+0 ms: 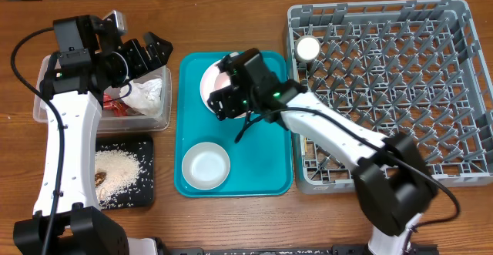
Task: Sort waste into correct bins and load items into the dishwasher
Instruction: 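Move the right gripper to the pink bowl and grasp its rim, then lift the pink bowl with the right gripper and carry it over the rack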
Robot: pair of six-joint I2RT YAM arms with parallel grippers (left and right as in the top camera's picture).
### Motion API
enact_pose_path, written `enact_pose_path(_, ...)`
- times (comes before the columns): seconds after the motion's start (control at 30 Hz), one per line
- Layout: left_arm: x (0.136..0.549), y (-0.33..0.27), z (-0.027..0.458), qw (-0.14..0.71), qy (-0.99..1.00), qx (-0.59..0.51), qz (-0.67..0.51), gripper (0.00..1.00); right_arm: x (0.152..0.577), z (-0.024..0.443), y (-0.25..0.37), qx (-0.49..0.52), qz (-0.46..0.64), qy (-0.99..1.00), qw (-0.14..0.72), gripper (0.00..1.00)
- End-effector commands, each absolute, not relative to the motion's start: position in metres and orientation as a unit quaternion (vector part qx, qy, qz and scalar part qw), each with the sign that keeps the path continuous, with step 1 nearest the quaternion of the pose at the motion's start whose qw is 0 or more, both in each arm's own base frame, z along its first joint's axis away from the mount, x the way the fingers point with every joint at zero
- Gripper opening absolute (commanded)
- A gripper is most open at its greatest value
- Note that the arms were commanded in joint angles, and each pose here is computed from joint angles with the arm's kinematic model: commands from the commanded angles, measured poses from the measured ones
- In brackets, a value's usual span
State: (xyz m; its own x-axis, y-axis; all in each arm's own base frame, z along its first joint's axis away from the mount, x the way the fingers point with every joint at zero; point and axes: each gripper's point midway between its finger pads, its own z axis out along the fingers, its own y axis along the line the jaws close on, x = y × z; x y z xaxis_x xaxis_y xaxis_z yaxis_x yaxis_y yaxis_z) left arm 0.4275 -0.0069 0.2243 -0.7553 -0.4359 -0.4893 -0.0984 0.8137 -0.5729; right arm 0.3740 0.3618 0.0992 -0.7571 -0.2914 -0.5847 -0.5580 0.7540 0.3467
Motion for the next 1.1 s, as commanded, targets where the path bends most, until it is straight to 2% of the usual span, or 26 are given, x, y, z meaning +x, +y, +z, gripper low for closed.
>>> enact_pose_path(0.0, 0.431, 0.003, 0.225, 0.327, 0.9, -0.162, -0.239, 1.0, 0.378, 0.078, 0.372, -0.265, 0.244, 0.894, 0.265, 0.81)
enact_pose_path(0.2, 0.431, 0.003, 0.225, 0.327, 0.9, -0.162, -0.239, 1.0, 0.389, 0.048, 0.367, -0.264, 0.21, 0.902, 0.27, 0.76)
enact_pose_path(0.3, 0.431, 0.003, 0.225, 0.327, 0.9, -0.162, -0.239, 1.0, 0.392, 0.046, 0.365, -0.261, 0.201, 0.904, 0.273, 0.69)
enact_pose_path(0.37, 0.431, 0.003, 0.225, 0.327, 0.9, -0.162, -0.239, 1.0, 0.391, 0.046, 0.364, -0.261, 0.201, 0.904, 0.272, 0.51)
enact_pose_path(0.47, 0.431, 0.003, 0.225, 0.327, 0.9, -0.162, -0.239, 1.0, 0.391, 0.046, 0.364, -0.261, 0.201, 0.904, 0.272, 0.4)
enact_pose_path(0.77, 0.431, 0.003, 0.225, 0.327, 0.9, -0.162, -0.239, 1.0, 0.395, 0.051, 0.364, -0.258, 0.197, 0.903, 0.282, 0.24)
enact_pose_path(0.83, 0.431, 0.003, 0.225, 0.327, 0.9, -0.162, -0.239, 1.0, 0.399, 0.057, 0.362, -0.254, 0.189, 0.902, 0.292, 0.19)
enact_pose_path(0.9, 0.431, 0.003, 0.225, 0.327, 0.9, -0.162, -0.239, 1.0, 0.4, 0.067, 0.361, -0.252, 0.19, 0.899, 0.303, 0.08)
enact_pose_path(0.97, 0.431, 0.003, 0.225, 0.327, 0.9, -0.162, -0.239, 1.0, 0.401, 0.086, 0.363, -0.252, 0.199, 0.893, 0.317, 0.04)
enact_pose_path(1.07, 0.431, 0.003, 0.225, 0.327, 0.9, -0.162, -0.239, 1.0, 0.4, 0.128, 0.367, -0.253, 0.222, 0.876, 0.345, 0.04)
